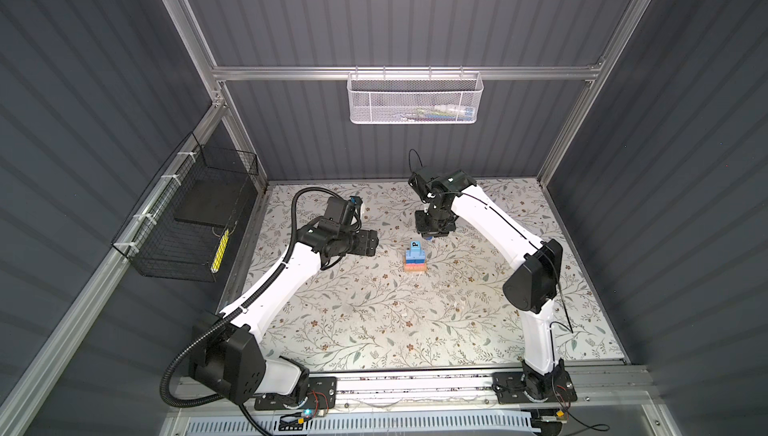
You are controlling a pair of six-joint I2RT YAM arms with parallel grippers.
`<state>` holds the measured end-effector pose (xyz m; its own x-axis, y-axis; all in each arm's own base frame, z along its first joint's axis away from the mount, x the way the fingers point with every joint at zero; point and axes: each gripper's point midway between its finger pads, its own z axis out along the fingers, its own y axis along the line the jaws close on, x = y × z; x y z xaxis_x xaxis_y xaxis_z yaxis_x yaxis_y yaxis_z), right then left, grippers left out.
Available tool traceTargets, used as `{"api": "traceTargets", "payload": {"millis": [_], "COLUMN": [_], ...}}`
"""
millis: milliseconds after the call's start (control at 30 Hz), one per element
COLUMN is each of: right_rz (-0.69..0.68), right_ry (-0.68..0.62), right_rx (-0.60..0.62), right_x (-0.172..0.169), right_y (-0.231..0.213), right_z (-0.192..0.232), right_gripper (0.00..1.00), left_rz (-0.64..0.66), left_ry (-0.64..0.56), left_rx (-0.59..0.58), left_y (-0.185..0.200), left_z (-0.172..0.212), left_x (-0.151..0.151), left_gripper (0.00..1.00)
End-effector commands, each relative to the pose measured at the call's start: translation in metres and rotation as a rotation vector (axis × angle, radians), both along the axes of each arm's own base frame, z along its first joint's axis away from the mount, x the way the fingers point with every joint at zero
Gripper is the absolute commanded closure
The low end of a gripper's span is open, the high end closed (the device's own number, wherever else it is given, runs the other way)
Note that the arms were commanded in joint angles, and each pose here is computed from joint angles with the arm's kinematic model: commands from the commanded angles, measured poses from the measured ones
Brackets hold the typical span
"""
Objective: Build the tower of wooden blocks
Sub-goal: 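Lift the cylinder with the right gripper and carry it over the stack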
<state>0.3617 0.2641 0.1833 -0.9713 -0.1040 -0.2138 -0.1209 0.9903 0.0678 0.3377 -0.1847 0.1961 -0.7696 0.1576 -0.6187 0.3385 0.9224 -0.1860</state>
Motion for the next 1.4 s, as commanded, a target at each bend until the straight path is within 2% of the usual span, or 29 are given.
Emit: {"api": "traceTargets", "payload": {"millis": [0,633,1367], "right_rz": [0.028,0.078,0.072], "right_ry": [0.022,0.077,0.082], "right_rx": [-0.023,-0.031,-0.047], "right_x": [-0.005,-0.018,-0.014], "right_y": [0.005,0.028,0.031], "right_z": [-0.001,-0.017,-0.028], "right_gripper": [0.69,0.69,0.69], "left_rz": [0.010,0.007,0.003], "left_ry": [0.013,0.029,0.033], "left_rx": [0.031,0.028,0.027], "left_y": [0.010,0.009,0.009], "left_z": [-0.003,-0.007,-0.007], "left_x": [-0.006,-0.008,-0.009], "left_gripper": [0.14,0.14,0.14]}}
